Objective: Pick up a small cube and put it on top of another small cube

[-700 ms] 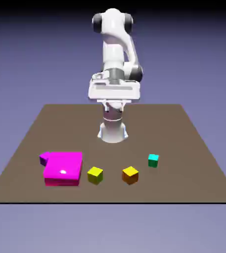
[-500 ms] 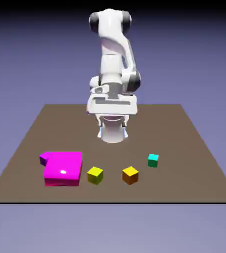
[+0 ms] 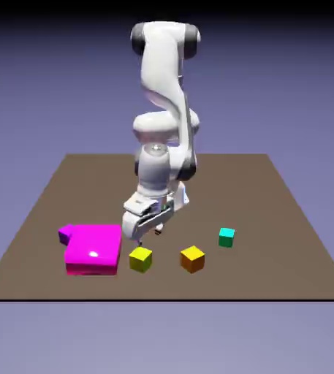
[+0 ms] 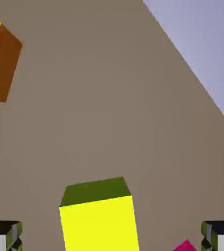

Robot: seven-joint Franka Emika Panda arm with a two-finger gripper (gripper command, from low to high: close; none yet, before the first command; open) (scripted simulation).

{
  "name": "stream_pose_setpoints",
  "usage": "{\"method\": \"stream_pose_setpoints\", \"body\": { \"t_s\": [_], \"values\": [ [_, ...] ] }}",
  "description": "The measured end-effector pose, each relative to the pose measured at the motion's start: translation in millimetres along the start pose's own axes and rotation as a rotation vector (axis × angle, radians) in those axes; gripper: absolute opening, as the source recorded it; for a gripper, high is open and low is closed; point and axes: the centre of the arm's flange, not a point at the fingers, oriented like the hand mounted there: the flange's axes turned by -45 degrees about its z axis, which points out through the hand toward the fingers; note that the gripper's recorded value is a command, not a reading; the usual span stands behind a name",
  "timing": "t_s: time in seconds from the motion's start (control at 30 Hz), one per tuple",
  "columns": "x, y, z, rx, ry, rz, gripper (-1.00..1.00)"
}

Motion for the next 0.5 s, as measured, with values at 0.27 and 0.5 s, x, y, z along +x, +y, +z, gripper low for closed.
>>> {"method": "stream_pose_setpoints", "body": {
  "t_s": [0.27,0.5],
  "values": [
    [3,0,70,0.0,-0.001,-0.001,-1.0],
    [0,0,3,0.001,-0.001,-0.001,-1.0]
  ]
}}
